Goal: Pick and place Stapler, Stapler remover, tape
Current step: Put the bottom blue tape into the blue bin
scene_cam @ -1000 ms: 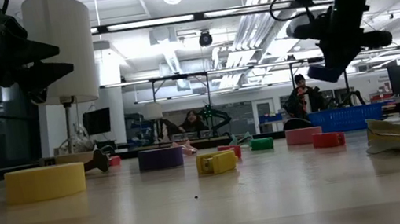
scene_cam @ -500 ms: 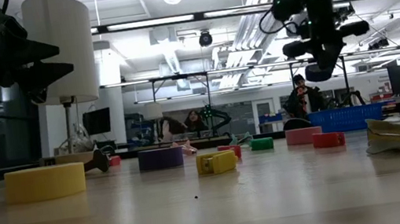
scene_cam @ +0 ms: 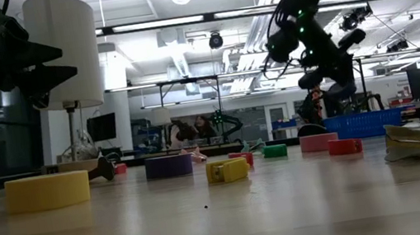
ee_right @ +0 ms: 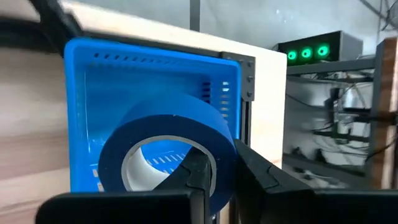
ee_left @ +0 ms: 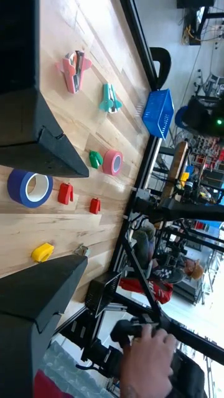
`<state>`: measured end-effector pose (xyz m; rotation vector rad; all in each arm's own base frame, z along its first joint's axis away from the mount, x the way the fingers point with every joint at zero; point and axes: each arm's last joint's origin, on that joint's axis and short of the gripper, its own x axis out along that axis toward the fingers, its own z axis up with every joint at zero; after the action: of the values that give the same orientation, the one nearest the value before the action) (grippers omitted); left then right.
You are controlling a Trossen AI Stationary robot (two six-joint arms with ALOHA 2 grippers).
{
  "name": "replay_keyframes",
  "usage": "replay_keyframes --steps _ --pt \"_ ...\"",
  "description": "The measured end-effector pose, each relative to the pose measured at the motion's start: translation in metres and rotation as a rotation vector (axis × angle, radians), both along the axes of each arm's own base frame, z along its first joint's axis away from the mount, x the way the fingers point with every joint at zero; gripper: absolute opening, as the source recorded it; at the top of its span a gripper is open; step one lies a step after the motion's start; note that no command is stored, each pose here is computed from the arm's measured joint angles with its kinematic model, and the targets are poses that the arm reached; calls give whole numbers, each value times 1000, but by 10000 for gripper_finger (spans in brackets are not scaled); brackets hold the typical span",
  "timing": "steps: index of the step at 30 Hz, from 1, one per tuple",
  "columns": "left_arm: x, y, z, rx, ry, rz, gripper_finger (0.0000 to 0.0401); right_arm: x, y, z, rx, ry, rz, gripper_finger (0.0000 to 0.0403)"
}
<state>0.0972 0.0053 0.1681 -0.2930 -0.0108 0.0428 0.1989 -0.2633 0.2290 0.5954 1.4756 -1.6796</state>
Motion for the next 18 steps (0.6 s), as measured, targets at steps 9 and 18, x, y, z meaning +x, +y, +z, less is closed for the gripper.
replay_keyframes --steps 9,18 --pt "0 0 0 0 0 0 213 -2 -19 -20 86 135 94 33" --pt "0 0 0 0 0 0 213 -24 -26 -20 141 132 -11 33"
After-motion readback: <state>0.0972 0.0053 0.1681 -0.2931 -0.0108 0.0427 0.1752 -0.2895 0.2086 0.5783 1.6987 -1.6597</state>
